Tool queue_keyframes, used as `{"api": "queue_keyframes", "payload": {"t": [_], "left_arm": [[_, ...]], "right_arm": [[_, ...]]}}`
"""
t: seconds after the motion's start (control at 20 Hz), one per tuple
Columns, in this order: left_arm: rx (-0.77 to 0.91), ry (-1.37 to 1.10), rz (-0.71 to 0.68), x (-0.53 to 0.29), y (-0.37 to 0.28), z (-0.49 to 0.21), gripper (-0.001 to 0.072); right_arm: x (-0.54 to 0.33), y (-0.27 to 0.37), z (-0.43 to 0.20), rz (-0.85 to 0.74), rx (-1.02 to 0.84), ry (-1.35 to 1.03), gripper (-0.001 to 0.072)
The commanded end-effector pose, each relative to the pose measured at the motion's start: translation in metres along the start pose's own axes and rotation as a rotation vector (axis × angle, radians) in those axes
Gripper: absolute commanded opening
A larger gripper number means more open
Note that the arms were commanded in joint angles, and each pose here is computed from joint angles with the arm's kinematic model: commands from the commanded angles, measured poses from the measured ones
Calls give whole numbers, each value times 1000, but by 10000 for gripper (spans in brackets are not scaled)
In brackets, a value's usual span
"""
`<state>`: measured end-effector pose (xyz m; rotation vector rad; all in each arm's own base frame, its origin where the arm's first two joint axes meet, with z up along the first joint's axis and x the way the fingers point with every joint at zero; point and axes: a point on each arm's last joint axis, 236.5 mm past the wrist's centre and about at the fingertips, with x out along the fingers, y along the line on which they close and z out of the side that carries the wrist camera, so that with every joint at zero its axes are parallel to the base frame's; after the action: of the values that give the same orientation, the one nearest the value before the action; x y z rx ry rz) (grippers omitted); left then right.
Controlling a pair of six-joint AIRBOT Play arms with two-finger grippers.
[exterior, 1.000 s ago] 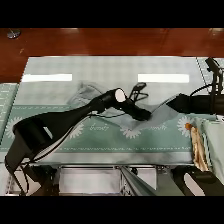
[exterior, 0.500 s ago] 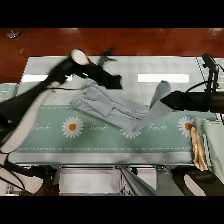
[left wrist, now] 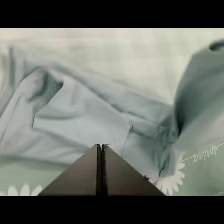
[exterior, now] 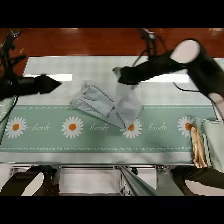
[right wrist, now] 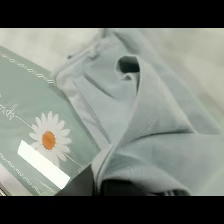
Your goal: Fold the shirts.
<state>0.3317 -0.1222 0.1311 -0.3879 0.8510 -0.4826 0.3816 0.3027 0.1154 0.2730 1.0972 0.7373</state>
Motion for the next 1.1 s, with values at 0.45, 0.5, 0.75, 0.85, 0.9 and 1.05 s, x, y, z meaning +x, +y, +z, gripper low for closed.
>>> {"api": "queue_keyframes", "payload": {"t": [0.45, 0.5, 0.75, 0.85, 0.9, 1.05], "left_arm": [[-189, -22, 87, 19, 51, -76, 17], [-197, -30, 96, 22, 55, -73, 16], [-224, -2, 114, 33, 67, -77, 17], [-223, 0, 117, 33, 68, -78, 16], [-223, 1, 116, 34, 67, -78, 16], [-224, 2, 116, 34, 67, -78, 16]], "right_arm": [[183, 63, -30, 222, 44, 321, 631], [173, 57, -29, 228, 23, 338, 631], [26, -26, 39, 155, 43, 219, 630], [-51, -78, 44, -20, 20, 141, 630], [-83, -109, 32, -143, 39, 117, 630], [-105, -170, -32, -308, 246, -33, 630]]}}
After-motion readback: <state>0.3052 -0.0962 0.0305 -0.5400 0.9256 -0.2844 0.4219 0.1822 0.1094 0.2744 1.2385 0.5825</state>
